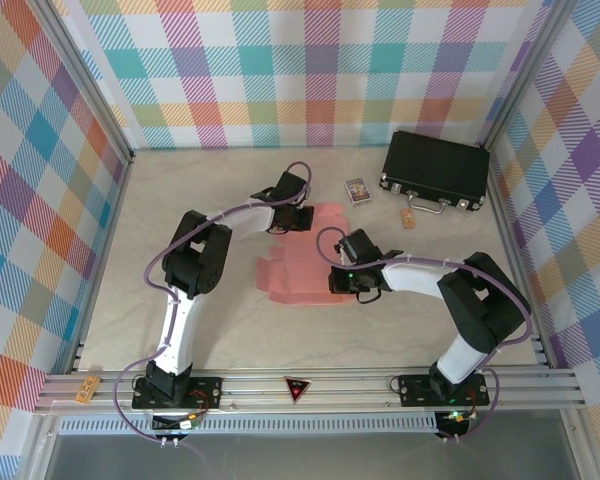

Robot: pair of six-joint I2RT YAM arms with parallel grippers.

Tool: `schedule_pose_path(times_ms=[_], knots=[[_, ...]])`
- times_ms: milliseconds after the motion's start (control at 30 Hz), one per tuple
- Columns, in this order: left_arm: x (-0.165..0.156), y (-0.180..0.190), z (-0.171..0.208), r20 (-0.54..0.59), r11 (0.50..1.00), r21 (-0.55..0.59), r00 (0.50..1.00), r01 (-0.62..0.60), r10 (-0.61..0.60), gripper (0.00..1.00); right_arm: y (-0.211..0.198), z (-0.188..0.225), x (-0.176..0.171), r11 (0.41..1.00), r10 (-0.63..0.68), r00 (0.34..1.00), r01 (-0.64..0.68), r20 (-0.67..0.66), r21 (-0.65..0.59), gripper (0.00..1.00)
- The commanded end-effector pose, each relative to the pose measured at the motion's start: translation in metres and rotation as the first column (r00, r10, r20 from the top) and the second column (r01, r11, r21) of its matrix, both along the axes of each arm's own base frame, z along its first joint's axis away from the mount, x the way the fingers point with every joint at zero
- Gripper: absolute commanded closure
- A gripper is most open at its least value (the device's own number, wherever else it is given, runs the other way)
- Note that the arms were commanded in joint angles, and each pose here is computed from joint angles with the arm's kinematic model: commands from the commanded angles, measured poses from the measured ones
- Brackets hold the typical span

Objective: Fold the paper box

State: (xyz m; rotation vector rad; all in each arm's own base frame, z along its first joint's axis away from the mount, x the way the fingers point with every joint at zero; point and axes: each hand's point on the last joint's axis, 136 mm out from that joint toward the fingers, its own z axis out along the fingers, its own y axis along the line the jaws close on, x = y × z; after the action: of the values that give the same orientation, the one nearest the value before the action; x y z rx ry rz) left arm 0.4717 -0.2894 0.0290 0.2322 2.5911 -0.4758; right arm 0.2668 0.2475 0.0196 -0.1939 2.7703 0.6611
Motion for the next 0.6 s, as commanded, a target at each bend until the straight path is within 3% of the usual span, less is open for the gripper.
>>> schedule_pose_path(times_ms=[0,233,567], knots=[[-0.039,0.034,-0.018,-0.101,0.993,0.109,0.993,-0.047,0.058,1.00,-0.017,-0.012,0.004,0.992,-0.057,0.998,0.056,-0.009,-0.110,0.93],[-0.095,0.070,-0.009,-0.134,0.986,0.117,0.982,-0.118,0.134,1.00,-0.032,-0.012,0.015,0.971,-0.085,0.996,0.088,0.024,-0.220,0.94],[-0.167,0.069,-0.007,-0.196,0.978,0.021,0.959,-0.205,0.205,1.00,-0.005,-0.013,0.069,0.972,-0.046,0.997,0.057,0.054,-0.227,0.93]])
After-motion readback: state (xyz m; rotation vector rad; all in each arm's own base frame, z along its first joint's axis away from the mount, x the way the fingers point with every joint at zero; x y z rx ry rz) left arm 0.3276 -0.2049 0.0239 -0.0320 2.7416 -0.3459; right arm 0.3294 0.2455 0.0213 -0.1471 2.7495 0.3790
